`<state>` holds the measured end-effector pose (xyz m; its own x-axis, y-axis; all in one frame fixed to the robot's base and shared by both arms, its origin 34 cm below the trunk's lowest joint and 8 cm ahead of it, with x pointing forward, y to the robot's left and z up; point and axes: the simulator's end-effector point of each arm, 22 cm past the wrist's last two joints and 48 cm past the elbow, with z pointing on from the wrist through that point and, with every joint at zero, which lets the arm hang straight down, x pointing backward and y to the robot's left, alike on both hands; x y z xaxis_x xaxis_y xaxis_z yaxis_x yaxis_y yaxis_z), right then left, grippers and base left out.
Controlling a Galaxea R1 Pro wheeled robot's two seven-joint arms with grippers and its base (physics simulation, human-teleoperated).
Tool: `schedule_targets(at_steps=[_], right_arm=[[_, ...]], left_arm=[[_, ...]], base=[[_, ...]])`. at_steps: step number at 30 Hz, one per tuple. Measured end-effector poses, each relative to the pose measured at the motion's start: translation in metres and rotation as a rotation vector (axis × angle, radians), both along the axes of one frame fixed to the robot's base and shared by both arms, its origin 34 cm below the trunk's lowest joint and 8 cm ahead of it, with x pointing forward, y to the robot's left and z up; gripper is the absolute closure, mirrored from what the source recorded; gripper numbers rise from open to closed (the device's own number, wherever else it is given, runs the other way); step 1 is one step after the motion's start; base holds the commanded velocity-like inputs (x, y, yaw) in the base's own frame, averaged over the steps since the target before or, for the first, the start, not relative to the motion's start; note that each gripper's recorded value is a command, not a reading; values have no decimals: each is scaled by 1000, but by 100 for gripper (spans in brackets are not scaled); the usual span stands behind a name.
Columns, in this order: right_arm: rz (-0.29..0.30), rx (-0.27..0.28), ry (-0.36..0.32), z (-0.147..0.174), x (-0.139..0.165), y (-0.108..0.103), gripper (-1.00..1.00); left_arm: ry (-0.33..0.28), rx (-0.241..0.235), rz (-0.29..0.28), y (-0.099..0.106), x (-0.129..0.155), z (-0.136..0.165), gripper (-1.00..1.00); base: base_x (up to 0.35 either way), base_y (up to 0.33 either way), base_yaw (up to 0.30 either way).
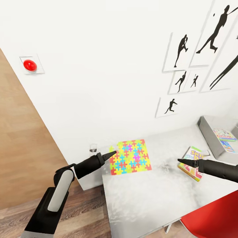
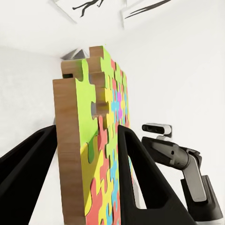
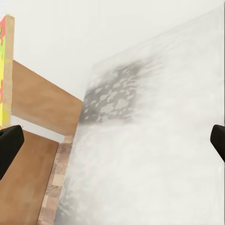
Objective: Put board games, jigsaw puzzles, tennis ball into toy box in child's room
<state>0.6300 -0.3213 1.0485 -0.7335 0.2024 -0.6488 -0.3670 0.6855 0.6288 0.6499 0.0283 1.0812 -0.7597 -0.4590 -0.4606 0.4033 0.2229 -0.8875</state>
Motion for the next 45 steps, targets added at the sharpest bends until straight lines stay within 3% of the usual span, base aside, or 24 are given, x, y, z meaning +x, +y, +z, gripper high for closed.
schedule_targets(at_steps=[5,21,35,45], right_arm=[[-46,-15,-5,1,6,-15,-100],[-77,-7,27,-9,8,-27,-100],[-66,4,31,-9,8,-24,-100],[-8,66,13,2,1,-11,-100]], left_arm=[[7,9,-24,-11,-3,-4,100],[45,1,-70,-40,-7,-15,100],[50,-6,-98,-54,-10,-14,100],[39,-10,-122,-62,-13,-9,100]], base=[[0,0,0],[0,0,0],[0,0,0],[0,0,0]])
